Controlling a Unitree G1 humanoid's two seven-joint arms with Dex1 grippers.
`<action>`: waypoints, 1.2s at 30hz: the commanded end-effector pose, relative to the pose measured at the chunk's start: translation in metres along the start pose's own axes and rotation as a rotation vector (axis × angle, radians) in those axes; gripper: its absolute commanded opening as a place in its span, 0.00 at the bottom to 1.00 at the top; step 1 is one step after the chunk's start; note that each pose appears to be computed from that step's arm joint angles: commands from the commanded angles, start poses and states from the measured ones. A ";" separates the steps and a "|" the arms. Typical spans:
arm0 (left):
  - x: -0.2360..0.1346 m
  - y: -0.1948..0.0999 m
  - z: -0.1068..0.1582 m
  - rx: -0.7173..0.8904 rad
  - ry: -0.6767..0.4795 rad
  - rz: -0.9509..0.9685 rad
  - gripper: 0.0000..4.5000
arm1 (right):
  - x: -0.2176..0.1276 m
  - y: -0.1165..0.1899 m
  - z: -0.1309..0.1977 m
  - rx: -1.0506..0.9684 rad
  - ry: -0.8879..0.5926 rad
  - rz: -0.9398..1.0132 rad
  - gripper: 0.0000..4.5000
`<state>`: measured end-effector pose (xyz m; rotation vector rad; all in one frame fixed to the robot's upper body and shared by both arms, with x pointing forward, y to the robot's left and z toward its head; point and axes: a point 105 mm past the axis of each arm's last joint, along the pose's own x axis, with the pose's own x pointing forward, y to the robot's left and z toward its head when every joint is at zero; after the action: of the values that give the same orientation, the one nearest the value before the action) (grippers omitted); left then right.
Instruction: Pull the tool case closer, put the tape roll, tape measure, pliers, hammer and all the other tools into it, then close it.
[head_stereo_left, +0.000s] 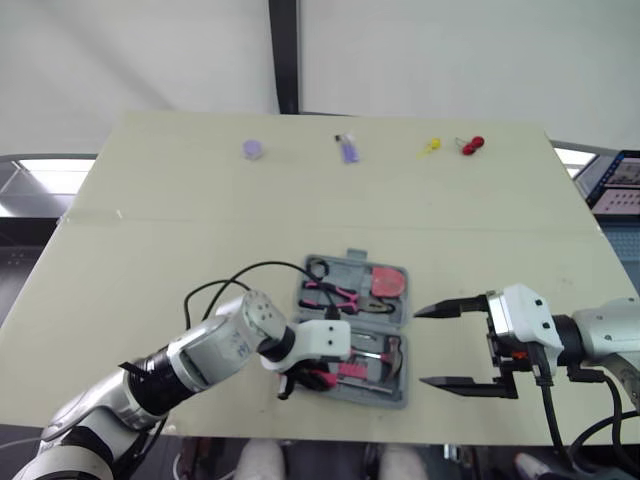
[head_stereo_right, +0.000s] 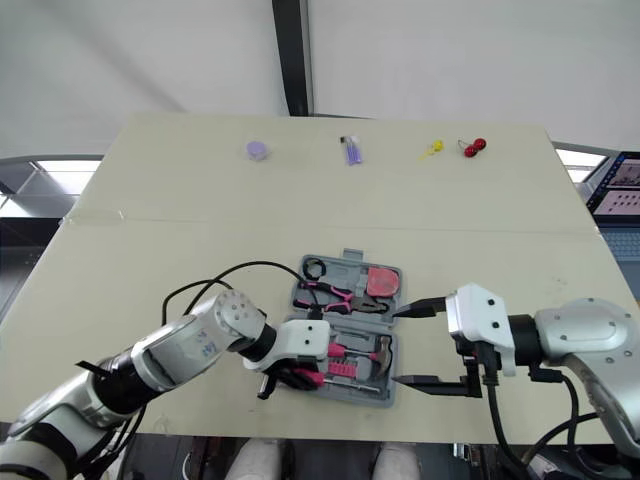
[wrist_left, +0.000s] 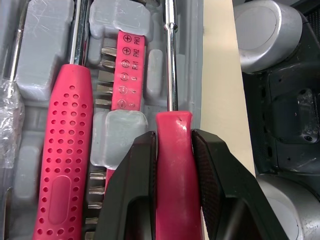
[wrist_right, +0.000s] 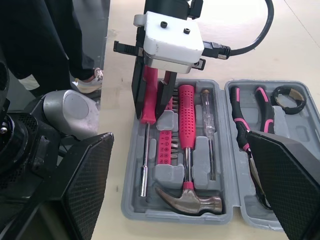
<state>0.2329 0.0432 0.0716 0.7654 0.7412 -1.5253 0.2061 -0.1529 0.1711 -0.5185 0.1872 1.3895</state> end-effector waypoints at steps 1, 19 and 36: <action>0.000 -0.001 0.007 0.021 -0.015 -0.002 0.13 | 0.002 0.002 0.005 -0.025 -0.003 0.005 1.00; 0.003 0.000 0.010 0.050 -0.004 0.004 0.13 | 0.002 0.001 0.005 -0.019 -0.005 -0.004 1.00; 0.001 0.008 0.015 0.136 0.027 0.065 0.13 | 0.003 0.000 0.005 -0.015 -0.004 -0.012 1.00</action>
<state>0.2393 0.0329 0.0724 0.8631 0.6775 -1.5195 0.2081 -0.1526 0.1691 -0.5067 0.2002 1.3711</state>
